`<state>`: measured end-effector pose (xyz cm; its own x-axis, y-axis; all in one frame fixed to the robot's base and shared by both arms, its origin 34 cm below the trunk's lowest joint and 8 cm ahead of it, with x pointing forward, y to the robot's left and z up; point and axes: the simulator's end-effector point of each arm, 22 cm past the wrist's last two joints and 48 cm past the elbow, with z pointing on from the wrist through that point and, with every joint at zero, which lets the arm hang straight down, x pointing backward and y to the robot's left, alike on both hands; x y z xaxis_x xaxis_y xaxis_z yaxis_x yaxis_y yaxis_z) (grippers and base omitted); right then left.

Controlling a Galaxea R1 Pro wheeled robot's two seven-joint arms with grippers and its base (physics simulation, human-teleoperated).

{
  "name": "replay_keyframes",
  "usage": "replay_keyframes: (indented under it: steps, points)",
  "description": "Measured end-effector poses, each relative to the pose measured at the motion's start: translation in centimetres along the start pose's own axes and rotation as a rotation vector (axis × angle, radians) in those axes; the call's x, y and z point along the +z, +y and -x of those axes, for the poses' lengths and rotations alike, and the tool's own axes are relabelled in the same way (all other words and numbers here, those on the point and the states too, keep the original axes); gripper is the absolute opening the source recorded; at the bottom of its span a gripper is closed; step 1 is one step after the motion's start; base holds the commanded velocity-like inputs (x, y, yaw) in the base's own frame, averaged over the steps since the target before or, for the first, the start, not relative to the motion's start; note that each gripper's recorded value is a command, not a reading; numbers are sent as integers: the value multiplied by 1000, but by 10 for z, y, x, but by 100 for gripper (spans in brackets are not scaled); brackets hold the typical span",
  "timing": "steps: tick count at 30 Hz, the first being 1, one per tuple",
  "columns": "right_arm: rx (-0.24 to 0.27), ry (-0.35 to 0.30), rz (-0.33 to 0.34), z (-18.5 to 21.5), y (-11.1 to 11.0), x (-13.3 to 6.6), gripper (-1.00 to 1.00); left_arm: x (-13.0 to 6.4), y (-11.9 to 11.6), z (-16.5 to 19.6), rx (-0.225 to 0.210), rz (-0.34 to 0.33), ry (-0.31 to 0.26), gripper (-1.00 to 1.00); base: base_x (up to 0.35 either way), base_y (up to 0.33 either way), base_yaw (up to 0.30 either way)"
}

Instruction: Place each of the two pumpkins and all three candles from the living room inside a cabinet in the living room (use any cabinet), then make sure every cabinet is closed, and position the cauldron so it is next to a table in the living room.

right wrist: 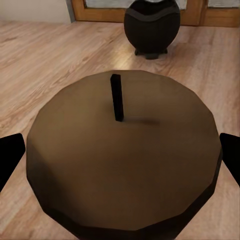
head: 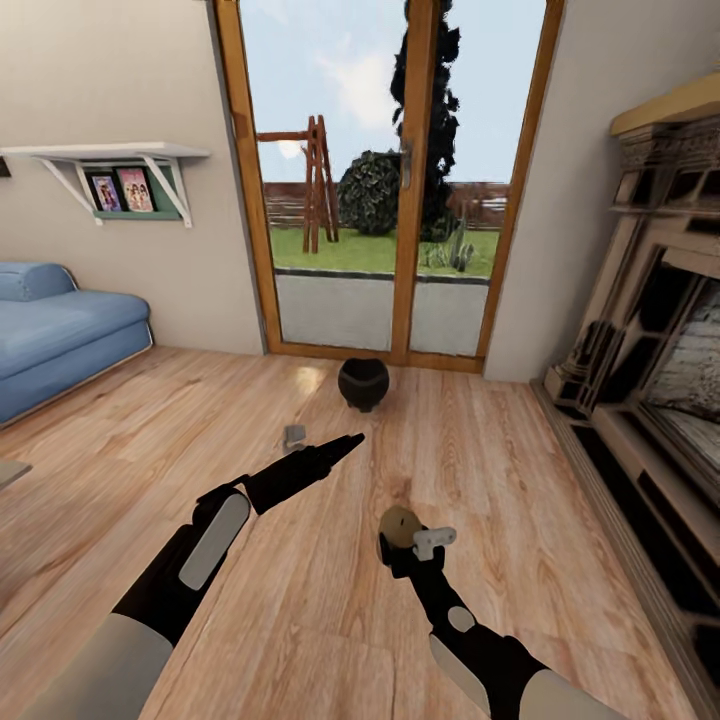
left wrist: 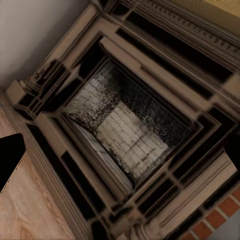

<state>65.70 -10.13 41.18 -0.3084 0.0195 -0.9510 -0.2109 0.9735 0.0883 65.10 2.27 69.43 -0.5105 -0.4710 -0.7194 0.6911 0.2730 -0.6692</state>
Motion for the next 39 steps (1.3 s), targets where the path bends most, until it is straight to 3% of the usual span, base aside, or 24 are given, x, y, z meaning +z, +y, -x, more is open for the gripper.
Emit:
replay_keyframes:
  steps: [11, 14, 17, 23, 32, 36, 39]
  points:
    - [5, 12, -8, 19, -1, -2, -100, 11, -2, 16, -8, 45, 16, 100, 0, 0, 0]
    - [1, 14, -3, 25, 2, -3, -100, 6, 7, 17, 28, 85, 56, 100, 0, 0, 0]
    - [1, 19, -7, 29, 0, -5, -100, 5, 8, 16, 30, 101, 90, 100, 0, 0, 0]
    - [-11, 31, -18, 37, -7, -7, -100, 10, 2, 24, 30, 103, 101, 100, 0, 0, 0]
    - [-19, 56, -33, 46, -12, -11, -100, 15, 9, 29, -8, 138, 117, 100, 0, 0, 0]
    - [-10, 60, -144, 53, -37, -14, -100, 17, 6, 45, 6, 142, 113, 100, 0, 0, 0]
    - [-27, 61, -165, 59, -40, -15, -100, 20, 14, 54, 15, 196, 113, 100, 0, 0, 0]
